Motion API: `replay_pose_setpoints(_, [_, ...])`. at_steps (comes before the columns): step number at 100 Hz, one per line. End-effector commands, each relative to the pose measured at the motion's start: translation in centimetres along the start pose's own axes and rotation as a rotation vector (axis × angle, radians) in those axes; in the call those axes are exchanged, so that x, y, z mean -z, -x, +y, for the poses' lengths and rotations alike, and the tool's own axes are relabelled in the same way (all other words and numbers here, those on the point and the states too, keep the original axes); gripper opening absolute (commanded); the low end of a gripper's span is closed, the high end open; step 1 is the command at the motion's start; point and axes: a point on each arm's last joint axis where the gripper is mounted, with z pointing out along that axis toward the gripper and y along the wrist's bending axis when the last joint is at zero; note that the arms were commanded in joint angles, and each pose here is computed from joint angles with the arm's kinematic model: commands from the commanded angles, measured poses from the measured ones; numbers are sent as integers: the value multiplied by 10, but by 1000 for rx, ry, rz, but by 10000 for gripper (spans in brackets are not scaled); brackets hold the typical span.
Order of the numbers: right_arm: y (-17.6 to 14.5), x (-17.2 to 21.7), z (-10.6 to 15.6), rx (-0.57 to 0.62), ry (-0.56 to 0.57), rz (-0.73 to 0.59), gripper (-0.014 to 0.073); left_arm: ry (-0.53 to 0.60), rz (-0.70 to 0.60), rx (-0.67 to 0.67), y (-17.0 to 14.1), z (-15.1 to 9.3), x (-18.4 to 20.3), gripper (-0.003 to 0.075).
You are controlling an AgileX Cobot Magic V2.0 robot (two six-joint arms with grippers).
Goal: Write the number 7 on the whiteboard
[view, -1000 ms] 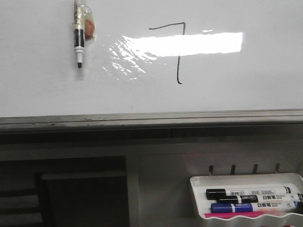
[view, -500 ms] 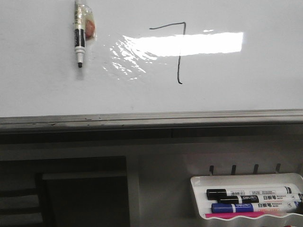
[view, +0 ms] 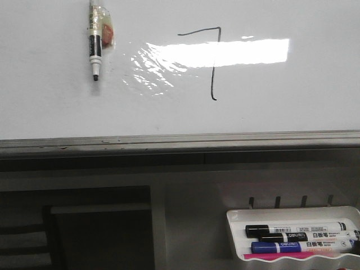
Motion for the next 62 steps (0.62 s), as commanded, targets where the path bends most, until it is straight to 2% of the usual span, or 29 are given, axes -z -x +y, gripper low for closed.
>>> replay_pose_setpoints(1, [-3,0,1,12,-4,-57,-64,-12,-64,10,-4,1,1,-20])
replay_pose_setpoints(62, [-2,0,1,12,-5,-69,-64,-12,-64,10,-4,1,1,-20])
